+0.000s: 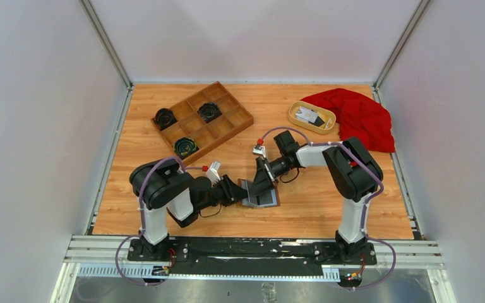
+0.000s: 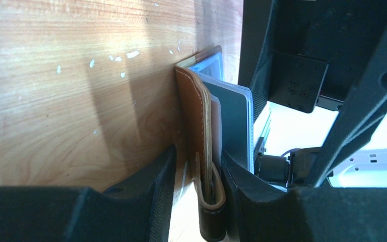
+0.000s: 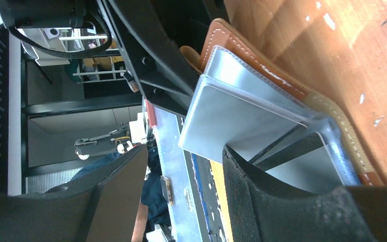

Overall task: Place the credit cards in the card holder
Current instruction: Open the card holder at the center of the board, then move the storage box to the center of the board.

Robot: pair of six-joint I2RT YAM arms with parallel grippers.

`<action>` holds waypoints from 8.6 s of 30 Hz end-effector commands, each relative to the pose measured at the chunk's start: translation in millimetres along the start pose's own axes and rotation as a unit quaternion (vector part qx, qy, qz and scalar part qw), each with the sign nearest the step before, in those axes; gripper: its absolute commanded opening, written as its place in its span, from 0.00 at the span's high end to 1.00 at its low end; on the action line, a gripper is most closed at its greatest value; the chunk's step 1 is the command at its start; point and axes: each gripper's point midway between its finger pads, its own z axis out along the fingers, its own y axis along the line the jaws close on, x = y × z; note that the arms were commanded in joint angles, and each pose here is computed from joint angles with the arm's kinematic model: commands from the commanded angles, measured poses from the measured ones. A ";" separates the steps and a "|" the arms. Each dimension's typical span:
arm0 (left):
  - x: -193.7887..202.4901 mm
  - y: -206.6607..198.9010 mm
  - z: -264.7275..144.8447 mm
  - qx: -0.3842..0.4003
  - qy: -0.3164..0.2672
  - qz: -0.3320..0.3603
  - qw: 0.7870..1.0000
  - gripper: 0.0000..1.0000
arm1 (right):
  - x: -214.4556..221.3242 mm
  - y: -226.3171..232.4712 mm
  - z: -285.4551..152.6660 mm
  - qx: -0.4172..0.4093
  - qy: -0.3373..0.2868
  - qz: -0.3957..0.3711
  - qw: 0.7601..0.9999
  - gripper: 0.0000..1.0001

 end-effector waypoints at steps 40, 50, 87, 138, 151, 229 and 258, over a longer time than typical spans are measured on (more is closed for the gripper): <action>-39.7 -79.1 -49.8 -0.007 -0.020 0.170 0.985 0.67 | -10.9 6.4 -3.7 0.017 0.004 -0.053 0.998 0.41; -23.4 -77.5 -22.4 -0.025 0.025 0.191 0.981 0.67 | 1.3 -13.2 -36.9 0.139 0.010 -0.108 0.984 0.43; 14.3 29.2 -4.8 -0.164 0.111 0.209 0.958 0.72 | 11.1 -44.9 -50.9 0.131 -0.014 0.015 0.991 0.39; -41.2 -22.5 -49.8 -0.101 -0.032 0.169 0.980 0.55 | -12.9 -6.1 8.7 -0.004 0.026 0.009 1.000 0.42; -42.3 -58.2 -46.4 -0.045 -0.017 0.203 0.978 0.58 | -22.1 14.8 -5.5 0.032 0.017 -0.082 0.996 0.42; -177.0 -92.4 -124.2 -0.278 -0.036 0.546 0.789 0.00 | -52.1 -79.1 -228.3 0.333 -0.048 -0.167 0.927 0.82; -175.6 -92.3 -123.7 -0.275 -0.033 0.547 0.790 0.00 | -118.0 -81.7 -279.3 0.550 -0.114 -0.119 0.819 0.46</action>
